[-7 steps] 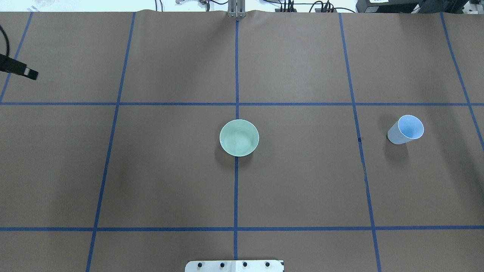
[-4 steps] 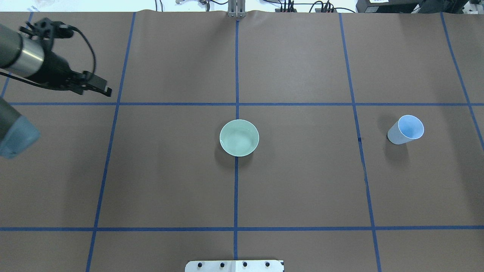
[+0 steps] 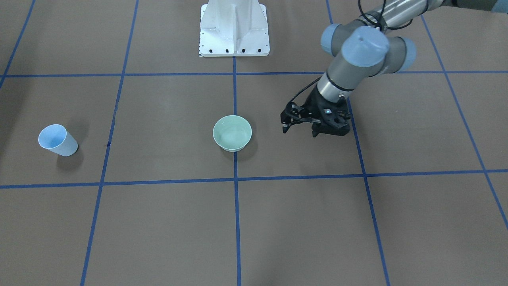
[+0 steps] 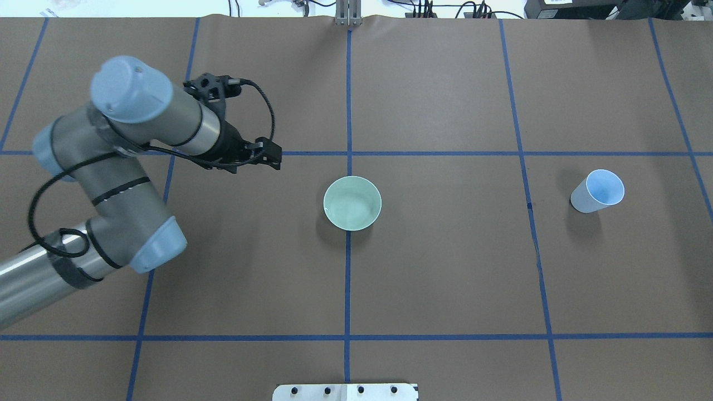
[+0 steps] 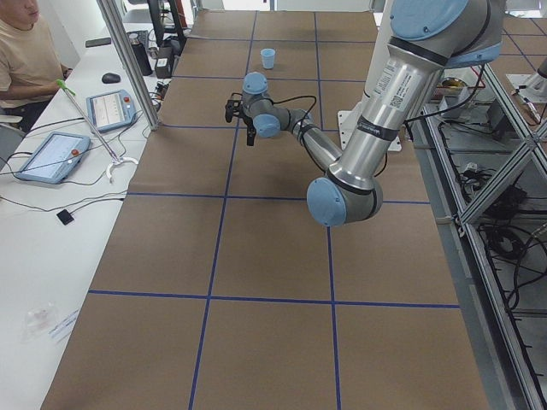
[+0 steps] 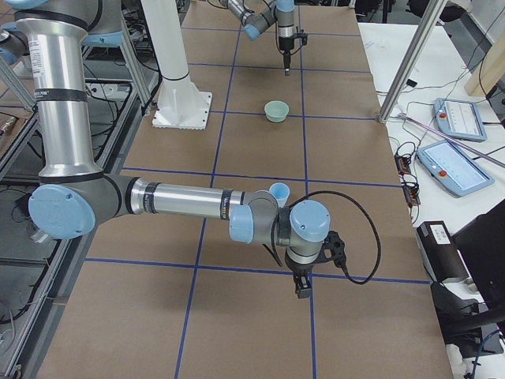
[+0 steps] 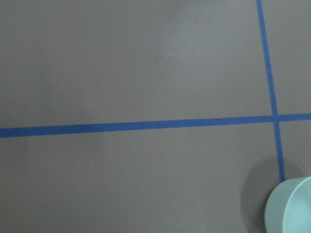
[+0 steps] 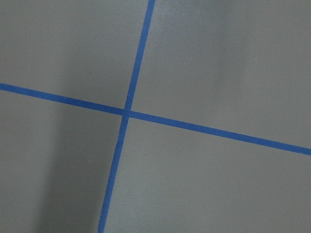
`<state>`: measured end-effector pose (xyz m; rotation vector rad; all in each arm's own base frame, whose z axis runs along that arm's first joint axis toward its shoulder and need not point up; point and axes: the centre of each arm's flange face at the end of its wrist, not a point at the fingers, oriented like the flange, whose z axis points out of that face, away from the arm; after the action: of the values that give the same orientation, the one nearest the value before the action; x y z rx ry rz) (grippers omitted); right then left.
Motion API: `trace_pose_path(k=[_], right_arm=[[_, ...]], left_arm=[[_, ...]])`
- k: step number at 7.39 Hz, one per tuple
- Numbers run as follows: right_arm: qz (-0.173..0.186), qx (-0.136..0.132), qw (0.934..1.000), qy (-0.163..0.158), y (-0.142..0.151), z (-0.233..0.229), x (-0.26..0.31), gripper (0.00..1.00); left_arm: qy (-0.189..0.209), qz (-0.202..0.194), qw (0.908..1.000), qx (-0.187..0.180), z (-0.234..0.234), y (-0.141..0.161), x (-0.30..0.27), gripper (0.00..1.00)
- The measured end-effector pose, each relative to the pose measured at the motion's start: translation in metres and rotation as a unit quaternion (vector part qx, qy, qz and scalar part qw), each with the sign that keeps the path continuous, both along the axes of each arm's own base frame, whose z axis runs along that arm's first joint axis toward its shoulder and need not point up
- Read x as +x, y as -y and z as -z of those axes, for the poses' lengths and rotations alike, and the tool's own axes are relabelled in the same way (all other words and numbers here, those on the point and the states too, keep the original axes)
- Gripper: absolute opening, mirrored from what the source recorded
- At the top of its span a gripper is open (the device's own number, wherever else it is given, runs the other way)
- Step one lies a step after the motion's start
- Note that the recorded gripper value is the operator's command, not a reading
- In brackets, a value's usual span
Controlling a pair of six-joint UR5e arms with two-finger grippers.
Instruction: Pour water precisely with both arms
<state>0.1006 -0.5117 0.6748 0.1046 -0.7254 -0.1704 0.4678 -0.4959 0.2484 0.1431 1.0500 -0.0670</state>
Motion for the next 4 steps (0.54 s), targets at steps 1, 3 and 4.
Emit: trace_pose_path(k=[1,3,4], right_arm=[[0.000,0.000,1.0000,0.000,0.000,0.000,0.000,1.00],[0.000,0.003,1.0000,0.000,0.000,0.000,0.000,1.00],[0.000,0.004,1.0000,-0.001,0.000,0.000,0.000,1.00]], left_arm=[[0.018,0.010,0.9997,-0.016,0.027,-0.006,0.034,1.00],[0.062,0.021,0.9973,-0.033,0.057,-0.029,0.084,0.98],[0.077,0.024,0.9959,-0.041,0.057,-0.035,0.102,0.92]])
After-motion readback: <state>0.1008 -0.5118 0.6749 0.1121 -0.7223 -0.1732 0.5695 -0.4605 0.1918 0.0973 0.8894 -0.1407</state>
